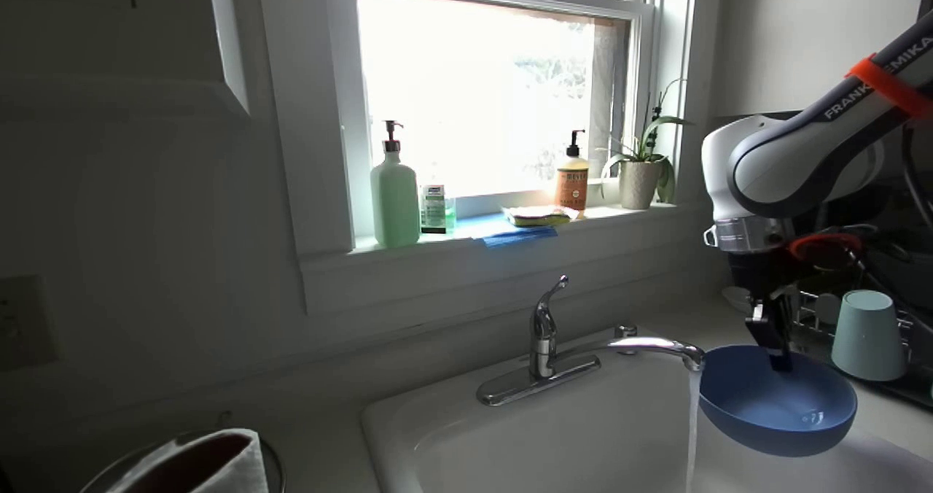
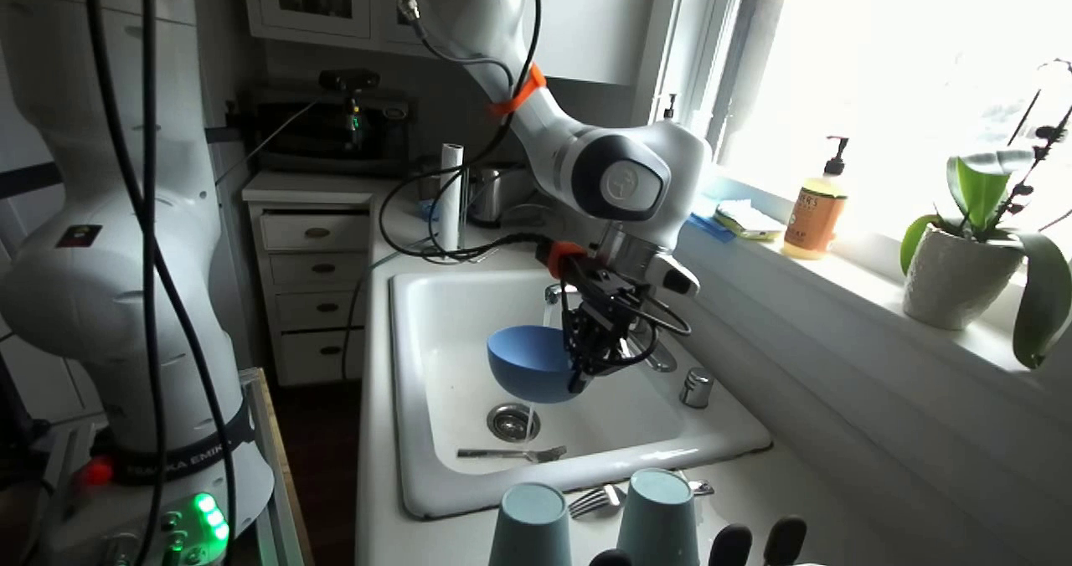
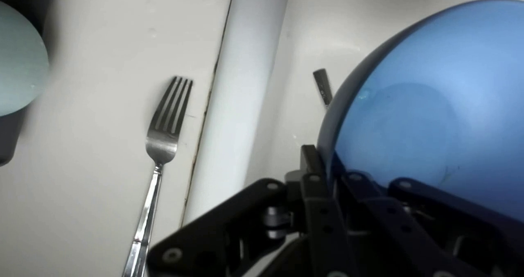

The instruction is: Open the tap, pick up the blue bowl and fetch some water in the blue bowl, put the blue bowl on the kitchen counter

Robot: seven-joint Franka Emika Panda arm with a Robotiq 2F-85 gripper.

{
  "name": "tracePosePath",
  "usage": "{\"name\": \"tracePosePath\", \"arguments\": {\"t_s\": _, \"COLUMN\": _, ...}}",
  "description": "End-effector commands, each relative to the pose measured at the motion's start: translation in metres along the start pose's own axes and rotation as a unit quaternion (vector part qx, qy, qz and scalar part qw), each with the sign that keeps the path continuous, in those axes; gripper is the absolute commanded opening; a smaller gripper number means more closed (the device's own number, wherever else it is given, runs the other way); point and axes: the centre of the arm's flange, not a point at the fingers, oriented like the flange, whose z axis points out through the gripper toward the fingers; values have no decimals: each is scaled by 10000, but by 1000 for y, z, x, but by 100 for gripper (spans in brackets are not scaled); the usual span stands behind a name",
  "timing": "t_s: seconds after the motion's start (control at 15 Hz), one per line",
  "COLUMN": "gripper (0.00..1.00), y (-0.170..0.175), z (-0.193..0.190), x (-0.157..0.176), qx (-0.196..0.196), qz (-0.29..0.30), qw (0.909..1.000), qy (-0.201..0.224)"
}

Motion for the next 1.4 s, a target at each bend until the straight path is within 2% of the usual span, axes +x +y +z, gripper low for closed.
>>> {"name": "tracePosePath", "arguments": {"t_s": 0.0, "gripper": 1, "y": -7, "z": -4, "x": 17, "qx": 199, "qz": 81, "qw": 9996, "qy": 177}}
{"name": "tracePosePath", "arguments": {"t_s": 0.2, "gripper": 1, "y": -11, "z": -5, "x": 24, "qx": 340, "qz": 149, "qw": 9989, "qy": 284}}
{"name": "tracePosePath", "arguments": {"t_s": 0.8, "gripper": 1, "y": -4, "z": -11, "x": 29, "qx": 220, "qz": 78, "qw": 9992, "qy": 310}}
{"name": "tracePosePath", "arguments": {"t_s": 1.13, "gripper": 1, "y": 41, "z": -37, "x": 32, "qx": -181, "qz": 44, "qw": 9985, "qy": 515}}
{"name": "tracePosePath", "arguments": {"t_s": 1.33, "gripper": 1, "y": 86, "z": -55, "x": 28, "qx": -226, "qz": 279, "qw": 9970, "qy": 685}}
